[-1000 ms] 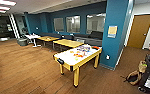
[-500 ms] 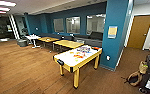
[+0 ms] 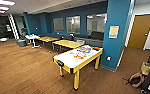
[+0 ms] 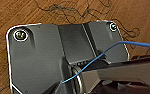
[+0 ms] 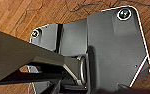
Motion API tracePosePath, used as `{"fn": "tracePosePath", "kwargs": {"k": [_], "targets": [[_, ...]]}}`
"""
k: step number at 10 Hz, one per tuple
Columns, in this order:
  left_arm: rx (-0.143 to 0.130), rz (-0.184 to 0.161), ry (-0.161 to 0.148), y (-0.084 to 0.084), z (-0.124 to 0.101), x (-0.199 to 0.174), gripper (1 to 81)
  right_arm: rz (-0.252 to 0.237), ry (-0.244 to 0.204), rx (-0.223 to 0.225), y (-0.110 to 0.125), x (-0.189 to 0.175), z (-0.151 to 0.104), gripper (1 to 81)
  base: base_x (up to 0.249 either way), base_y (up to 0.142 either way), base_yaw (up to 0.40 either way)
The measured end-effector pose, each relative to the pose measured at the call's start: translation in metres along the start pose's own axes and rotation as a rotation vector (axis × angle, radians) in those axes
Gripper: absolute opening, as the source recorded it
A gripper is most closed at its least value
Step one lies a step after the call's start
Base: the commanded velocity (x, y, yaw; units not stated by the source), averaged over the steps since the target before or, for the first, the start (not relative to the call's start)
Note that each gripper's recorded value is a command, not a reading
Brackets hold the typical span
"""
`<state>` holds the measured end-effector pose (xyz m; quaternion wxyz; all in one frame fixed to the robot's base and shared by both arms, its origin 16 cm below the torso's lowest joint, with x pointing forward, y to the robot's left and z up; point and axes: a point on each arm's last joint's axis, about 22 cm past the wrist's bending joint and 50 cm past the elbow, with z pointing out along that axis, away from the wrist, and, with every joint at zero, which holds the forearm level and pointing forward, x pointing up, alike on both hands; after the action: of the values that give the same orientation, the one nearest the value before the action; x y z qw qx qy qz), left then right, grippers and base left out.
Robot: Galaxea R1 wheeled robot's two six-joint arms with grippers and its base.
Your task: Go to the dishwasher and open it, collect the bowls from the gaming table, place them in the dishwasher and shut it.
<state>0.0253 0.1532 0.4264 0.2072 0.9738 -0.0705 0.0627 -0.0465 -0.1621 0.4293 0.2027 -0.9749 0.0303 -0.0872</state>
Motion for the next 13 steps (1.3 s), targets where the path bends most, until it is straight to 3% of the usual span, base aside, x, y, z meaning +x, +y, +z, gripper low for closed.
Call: {"fn": "tracePosePath", "kwargs": {"k": [3,6,9,13], "targets": [[0.000,0.001,0.003,0.000,0.000,0.002,81.1,-0.001,0.001,0.000,0.000,0.002,0.000,81.1,0.079,0.000,0.000],[-0.001,0.000,-0.002,0.001,0.000,-0.002,81.1,0.000,-0.002,0.000,0.000,-0.001,0.000,81.1,0.067,0.073,0.000],[-0.001,0.005,0.015,0.000,0.001,0.011,81.1,-0.004,0.013,0.003,-0.002,0.010,0.002,81.1,0.000,0.078,0.000],[0.007,0.002,0.000,-0.005,-0.001,0.001,81.1,-0.001,0.003,0.012,-0.009,0.003,0.003,81.1,0.056,0.038,0.000]]}}
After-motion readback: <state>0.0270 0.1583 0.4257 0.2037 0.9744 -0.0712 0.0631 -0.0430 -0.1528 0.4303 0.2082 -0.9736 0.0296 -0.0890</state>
